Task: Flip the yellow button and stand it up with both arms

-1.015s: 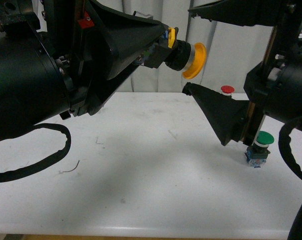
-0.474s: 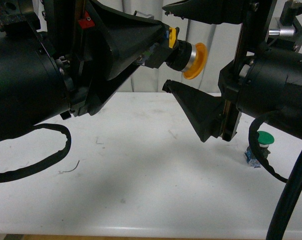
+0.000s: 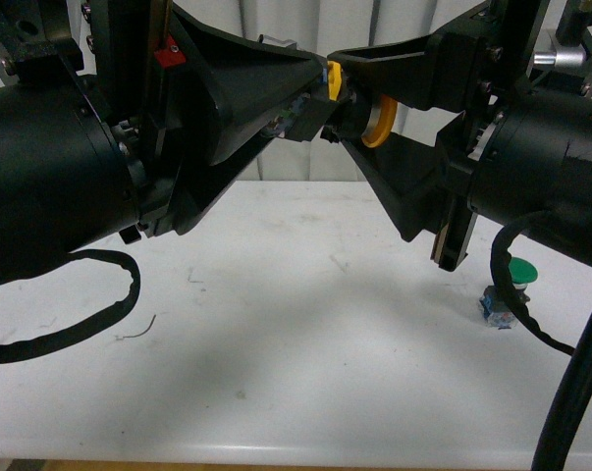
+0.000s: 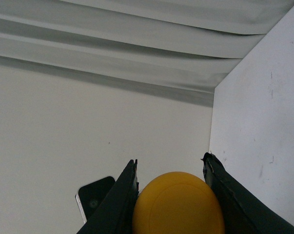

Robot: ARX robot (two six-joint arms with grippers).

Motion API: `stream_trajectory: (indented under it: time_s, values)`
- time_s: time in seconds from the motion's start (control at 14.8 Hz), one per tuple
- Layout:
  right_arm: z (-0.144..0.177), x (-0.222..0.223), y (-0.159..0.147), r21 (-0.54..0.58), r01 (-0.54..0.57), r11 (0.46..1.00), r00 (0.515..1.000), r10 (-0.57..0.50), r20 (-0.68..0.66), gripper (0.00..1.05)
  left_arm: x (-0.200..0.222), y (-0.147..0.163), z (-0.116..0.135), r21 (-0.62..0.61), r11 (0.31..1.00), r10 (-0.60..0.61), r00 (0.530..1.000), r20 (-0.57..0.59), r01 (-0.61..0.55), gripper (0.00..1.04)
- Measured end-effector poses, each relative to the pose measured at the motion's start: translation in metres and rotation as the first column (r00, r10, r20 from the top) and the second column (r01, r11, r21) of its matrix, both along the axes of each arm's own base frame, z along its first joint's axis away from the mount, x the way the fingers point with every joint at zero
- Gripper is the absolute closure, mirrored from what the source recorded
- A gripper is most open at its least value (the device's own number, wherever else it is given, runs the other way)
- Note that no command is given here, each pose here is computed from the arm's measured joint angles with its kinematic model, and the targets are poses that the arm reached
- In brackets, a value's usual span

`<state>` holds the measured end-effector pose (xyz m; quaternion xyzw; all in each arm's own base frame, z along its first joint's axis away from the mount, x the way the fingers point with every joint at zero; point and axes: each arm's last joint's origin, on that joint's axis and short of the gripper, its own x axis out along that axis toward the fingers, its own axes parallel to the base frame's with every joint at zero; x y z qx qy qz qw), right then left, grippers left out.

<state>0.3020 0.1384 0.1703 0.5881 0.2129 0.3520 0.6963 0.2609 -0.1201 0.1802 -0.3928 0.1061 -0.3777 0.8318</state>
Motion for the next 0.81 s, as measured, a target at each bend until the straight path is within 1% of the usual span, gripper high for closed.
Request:
stream_trajectory:
  time_s: [0.34,0.41,0.47,0.61,0.74,0.81]
  values:
    - [0.000,0.000,0.000,0.002,0.000,1.000,1.000,0.000,-0.002,0.67,0.000,0.000,0.000,-0.002,1.000,-0.002,1.000,-0.003,0.002,0.69]
    - [0.000,0.000,0.000,0.002,0.000,1.000,1.000,0.000,-0.002,0.67,0.000,0.001,-0.001,-0.003,1.000,-0.003,1.000,-0.007,0.003,0.62]
    - [-0.001,0.001,-0.002,-0.012,0.005,1.000,1.000,-0.005,0.002,0.69,-0.001,0.003,-0.003,0.000,1.000,-0.003,1.000,-0.013,0.003,0.51]
    - [-0.004,0.001,-0.003,-0.023,0.009,1.000,1.000,-0.010,-0.007,0.70,-0.005,0.005,-0.003,0.001,1.000,-0.004,1.000,-0.013,0.004,0.28]
    - [-0.004,0.002,-0.004,-0.023,0.014,1.000,1.000,-0.014,-0.005,0.70,-0.010,0.010,0.002,-0.005,1.000,0.006,1.000,0.006,-0.006,0.06]
    - [-0.004,0.002,-0.004,-0.025,0.016,1.000,1.000,-0.016,-0.003,0.70,-0.013,0.014,0.006,-0.007,1.000,0.014,1.000,0.023,-0.014,0.07]
